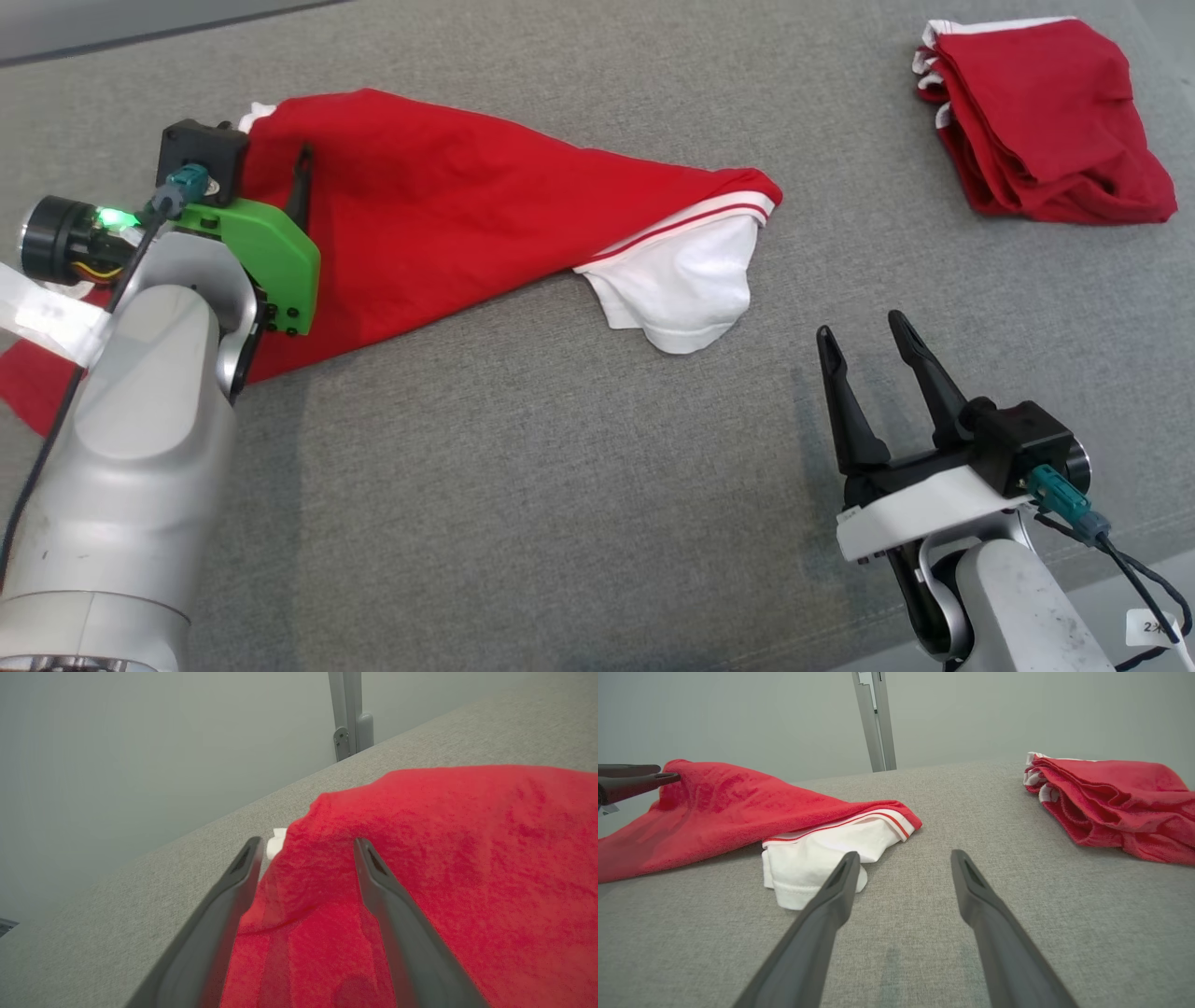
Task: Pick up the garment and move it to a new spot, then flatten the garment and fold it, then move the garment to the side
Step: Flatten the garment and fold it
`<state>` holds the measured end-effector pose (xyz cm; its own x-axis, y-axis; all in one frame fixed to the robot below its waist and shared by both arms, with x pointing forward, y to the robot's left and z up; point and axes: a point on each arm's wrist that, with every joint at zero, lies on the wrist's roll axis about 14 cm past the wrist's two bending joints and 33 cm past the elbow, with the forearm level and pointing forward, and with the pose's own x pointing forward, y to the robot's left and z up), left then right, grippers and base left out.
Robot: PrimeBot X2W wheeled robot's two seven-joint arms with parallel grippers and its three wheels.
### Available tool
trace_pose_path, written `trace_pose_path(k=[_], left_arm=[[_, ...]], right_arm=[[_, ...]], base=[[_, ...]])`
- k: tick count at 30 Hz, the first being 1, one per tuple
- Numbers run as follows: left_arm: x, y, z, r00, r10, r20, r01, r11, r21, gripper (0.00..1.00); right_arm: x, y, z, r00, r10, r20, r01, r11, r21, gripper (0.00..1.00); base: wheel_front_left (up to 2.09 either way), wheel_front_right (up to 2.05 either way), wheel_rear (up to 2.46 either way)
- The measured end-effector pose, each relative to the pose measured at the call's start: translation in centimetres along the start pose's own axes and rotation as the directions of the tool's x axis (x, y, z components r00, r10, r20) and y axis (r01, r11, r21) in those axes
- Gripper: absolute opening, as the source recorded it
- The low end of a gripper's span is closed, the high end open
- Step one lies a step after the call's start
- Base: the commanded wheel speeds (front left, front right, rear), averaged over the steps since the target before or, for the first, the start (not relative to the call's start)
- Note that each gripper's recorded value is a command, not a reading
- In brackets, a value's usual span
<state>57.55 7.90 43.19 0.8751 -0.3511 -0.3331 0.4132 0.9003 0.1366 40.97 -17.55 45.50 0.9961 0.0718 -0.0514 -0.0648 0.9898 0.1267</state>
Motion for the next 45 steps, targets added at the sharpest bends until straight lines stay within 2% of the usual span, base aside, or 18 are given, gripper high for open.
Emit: trace_pose_path(k=[6, 7, 9, 12, 18, 23, 29, 33, 36, 38, 43, 45], left_arm=[[2.1, -1.0, -2.2, 0.996, -0.047, -0.075, 0.048, 0.999, 0.009, 1.0], [2.3, -1.2, -2.2, 0.996, -0.052, -0.07, 0.052, 0.999, 0.003, 0.5], [2.6, -1.7, -2.3, 0.996, -0.064, -0.07, 0.064, 0.998, -0.002, 0.0], [2.4, -2.5, -2.4, 0.995, -0.085, -0.06, 0.085, 0.996, 0.003, 0.0], [1.5, -1.9, 1.0, 0.993, -0.063, 0.103, 0.061, 0.998, 0.026, 0.0], [0.0, -4.5, 3.4, 0.974, -0.116, 0.195, 0.108, 0.993, 0.047, 0.0], [-3.8, -8.3, 2.1, 0.959, -0.205, 0.194, 0.191, 0.977, 0.089, 0.0], [-7.4, -11.2, -0.3, 0.95, -0.274, 0.15, 0.262, 0.96, 0.098, 0.0], [-10.4, -13.1, -1.9, 0.945, -0.308, 0.11, 0.302, 0.951, 0.069, 0.0], [-12.0, -13.5, -2.6, 0.948, -0.303, 0.098, 0.298, 0.953, 0.058, 0.0], [-15.5, -14.8, -4.4, 0.957, -0.285, 0.05, 0.287, 0.957, -0.044, 0.0], [-16.3, -15.1, -5.3, 0.958, -0.287, 0.022, 0.288, 0.956, -0.049, 0.0]], right_arm=[[-0.2, -1.2, -1.0, 0.999, -0.037, -0.032, 0.037, 0.999, -0.004, 1.0], [-0.2, -1.4, -1.1, 0.999, -0.041, -0.034, 0.041, 0.999, -0.005, 1.0], [-0.2, -1.6, -1.1, 0.998, -0.045, -0.035, 0.045, 0.999, -0.006, 1.0], [-0.1, -1.5, -1.0, 0.999, -0.044, -0.031, 0.044, 0.999, -0.006, 1.0], [0.2, -1.1, -0.3, 0.999, -0.03, -0.01, 0.03, 1.0, -0.006, 1.0], [-0.3, -0.8, 0.1, 1.0, -0.024, 0.001, 0.024, 1.0, -0.006, 1.0], [-1.1, -0.3, 0.5, 1.0, -0.014, 0.011, 0.015, 1.0, -0.011, 1.0], [-1.7, 0.1, 0.8, 1.0, -0.004, 0.018, 0.004, 1.0, -0.014, 1.0], [-2.2, 0.5, 1.0, 1.0, 0.005, 0.021, -0.005, 1.0, -0.013, 1.0], [-2.4, 0.7, 1.2, 1.0, 0.012, 0.026, -0.011, 1.0, -0.017, 1.0], [-2.8, 1.0, 1.9, 0.999, 0.018, 0.047, -0.017, 1.0, -0.02, 1.0], [-3.0, 1.0, 2.0, 0.999, 0.017, 0.05, -0.016, 1.0, -0.02, 1.0]], base=[[0.0, 0.0, 0.0], [0.0, 0.0, 0.0], [0.0, 0.0, 0.0], [0.0, 0.0, 0.0], [0.0, 0.0, 0.0], [0.0, 0.0, 0.0], [0.0, 0.0, 0.0], [0.0, 0.0, 0.0], [0.0, 0.0, 0.0], [0.0, 0.0, 0.0], [0.0, 0.0, 0.0], [0.0, 0.0, 0.0]])
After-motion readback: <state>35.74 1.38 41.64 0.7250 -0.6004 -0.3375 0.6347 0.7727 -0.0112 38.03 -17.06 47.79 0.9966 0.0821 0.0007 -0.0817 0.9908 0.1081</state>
